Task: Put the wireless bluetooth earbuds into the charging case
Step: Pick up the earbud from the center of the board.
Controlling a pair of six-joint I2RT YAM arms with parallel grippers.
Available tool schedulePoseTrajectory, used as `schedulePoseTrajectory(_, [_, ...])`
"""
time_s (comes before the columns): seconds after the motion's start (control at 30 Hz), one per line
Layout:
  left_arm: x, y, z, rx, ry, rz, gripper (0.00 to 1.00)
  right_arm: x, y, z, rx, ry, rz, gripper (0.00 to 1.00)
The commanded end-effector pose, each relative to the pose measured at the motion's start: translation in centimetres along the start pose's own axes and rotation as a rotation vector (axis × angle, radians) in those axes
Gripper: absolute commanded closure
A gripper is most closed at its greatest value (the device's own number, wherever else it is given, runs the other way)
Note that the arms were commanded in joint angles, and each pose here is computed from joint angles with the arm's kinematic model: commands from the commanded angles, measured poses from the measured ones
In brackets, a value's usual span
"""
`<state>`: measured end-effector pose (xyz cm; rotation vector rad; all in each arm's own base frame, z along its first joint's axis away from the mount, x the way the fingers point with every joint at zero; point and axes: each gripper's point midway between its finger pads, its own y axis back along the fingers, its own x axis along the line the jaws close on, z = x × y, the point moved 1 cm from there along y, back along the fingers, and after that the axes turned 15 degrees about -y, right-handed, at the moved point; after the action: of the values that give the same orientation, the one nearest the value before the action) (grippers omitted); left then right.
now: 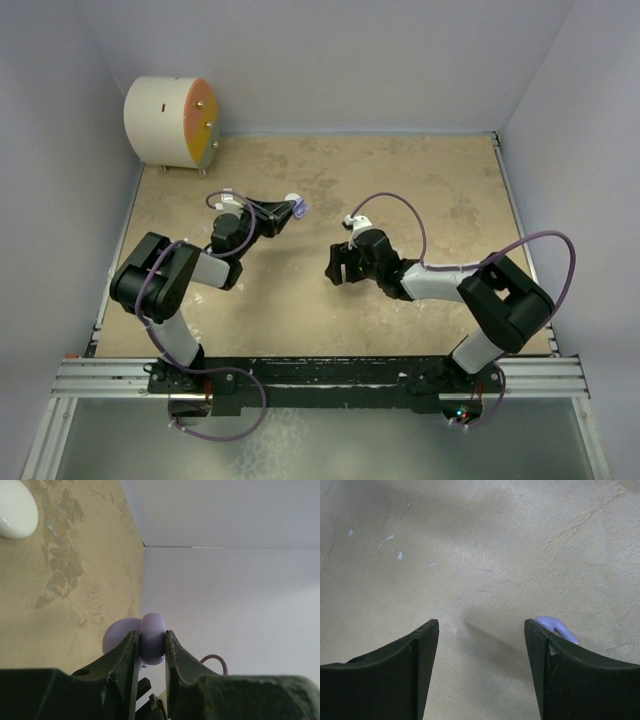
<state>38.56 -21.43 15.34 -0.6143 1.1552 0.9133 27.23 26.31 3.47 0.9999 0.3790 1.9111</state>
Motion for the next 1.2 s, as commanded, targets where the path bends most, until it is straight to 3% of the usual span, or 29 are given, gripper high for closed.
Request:
schedulePoseTrajectory(0.0, [-2.9, 0.6, 1.3, -0.037, -0.013, -0.097, 1.00, -1.3, -0.4, -0.9, 0.033, -0.015, -0.066, 0.28])
schedulePoseTrajectory(0.87, [-2.7, 1.1, 1.5, -0.044, -0.010, -0.093, 1.00, -4.3, -0.9, 2.0, -0.029, -0.054, -0.170, 0.24])
schedulePoseTrajectory(1.17, [-2.6, 1.2, 1.5, -0.045, -0.003, -0.094, 1.00, -1.9, 1.0, 7.4, -0.170, 0.004, -0.147, 0.25])
